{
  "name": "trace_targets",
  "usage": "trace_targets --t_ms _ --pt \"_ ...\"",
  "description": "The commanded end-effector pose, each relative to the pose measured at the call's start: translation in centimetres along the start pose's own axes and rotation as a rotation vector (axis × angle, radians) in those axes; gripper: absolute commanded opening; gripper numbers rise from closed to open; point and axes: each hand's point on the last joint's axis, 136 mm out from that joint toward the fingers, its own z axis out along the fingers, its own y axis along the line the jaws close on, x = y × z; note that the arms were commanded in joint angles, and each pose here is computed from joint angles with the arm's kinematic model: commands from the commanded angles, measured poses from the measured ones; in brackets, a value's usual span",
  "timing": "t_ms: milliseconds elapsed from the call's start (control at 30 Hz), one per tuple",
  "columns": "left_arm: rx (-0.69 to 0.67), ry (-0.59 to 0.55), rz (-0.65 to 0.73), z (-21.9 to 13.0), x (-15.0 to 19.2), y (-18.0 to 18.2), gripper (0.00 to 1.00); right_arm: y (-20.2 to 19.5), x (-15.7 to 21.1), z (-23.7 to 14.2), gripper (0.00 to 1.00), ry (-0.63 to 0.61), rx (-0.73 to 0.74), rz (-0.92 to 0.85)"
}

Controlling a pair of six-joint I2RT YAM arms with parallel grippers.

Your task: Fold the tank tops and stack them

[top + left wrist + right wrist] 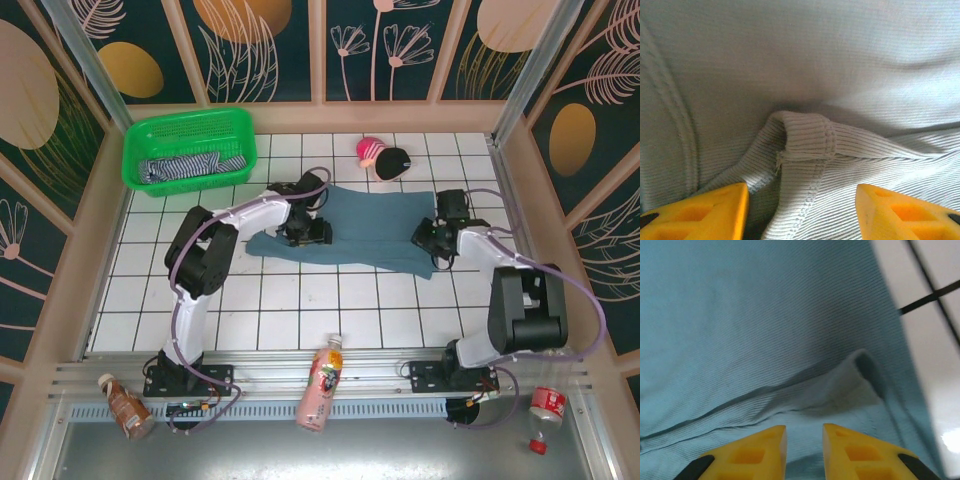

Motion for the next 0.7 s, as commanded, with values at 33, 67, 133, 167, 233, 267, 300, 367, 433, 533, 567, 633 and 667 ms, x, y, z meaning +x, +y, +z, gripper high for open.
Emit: trace_targets --t_ms 33,67,133,167,233,267,300,367,433,533,567,633,667 --pt "-0.065 0.021 0.009 0.7 1.4 1.8 0.59 -0.4 0.6 1.5 0.28 0.014 0.003 0.024" --pt "-0.069 0.031 0.010 1.0 1.6 2.0 0.59 -0.8 1.0 1.8 0.29 0.020 0.015 0.029" --pt "-0.064 0.044 0.006 1.4 2.1 2.2 0.59 -1.6 1.9 2.2 0.30 0.039 0.035 0.029" --pt "-0.065 0.048 0.003 1.5 2.4 2.4 0.59 -2.0 2.4 2.3 0.30 0.050 0.044 0.032" --pt "-0.070 0.071 -0.006 1.8 3.4 2.9 0.59 -3.2 4.0 2.7 0.32 0.094 0.078 0.044" --pt "-0.070 0.087 -0.012 1.8 4.0 3.2 0.59 -3.7 4.8 2.8 0.32 0.112 0.092 0.050" --pt "-0.068 0.105 -0.022 1.9 4.9 3.6 0.58 -4.2 5.5 2.7 0.33 0.126 0.106 0.057" --pt "-0.062 0.141 -0.041 1.8 6.6 4.1 0.58 -5.1 6.8 2.3 0.34 0.153 0.133 0.077" --pt "-0.043 0.178 -0.071 1.6 8.4 4.5 0.58 -5.9 8.3 1.8 0.34 0.177 0.167 0.088" --pt "-0.004 0.206 -0.114 0.9 10.3 4.3 0.57 -6.8 10.6 0.9 0.34 0.214 0.199 0.117" --pt "0.004 0.215 -0.121 0.7 10.9 4.1 0.57 -7.1 11.2 0.5 0.34 0.221 0.205 0.129" --pt "0.017 0.232 -0.131 0.4 12.1 3.6 0.57 -7.6 11.8 -0.4 0.35 0.214 0.225 0.154" --pt "0.023 0.237 -0.133 0.2 12.7 3.4 0.57 -7.7 11.5 -0.9 0.35 0.196 0.234 0.158"
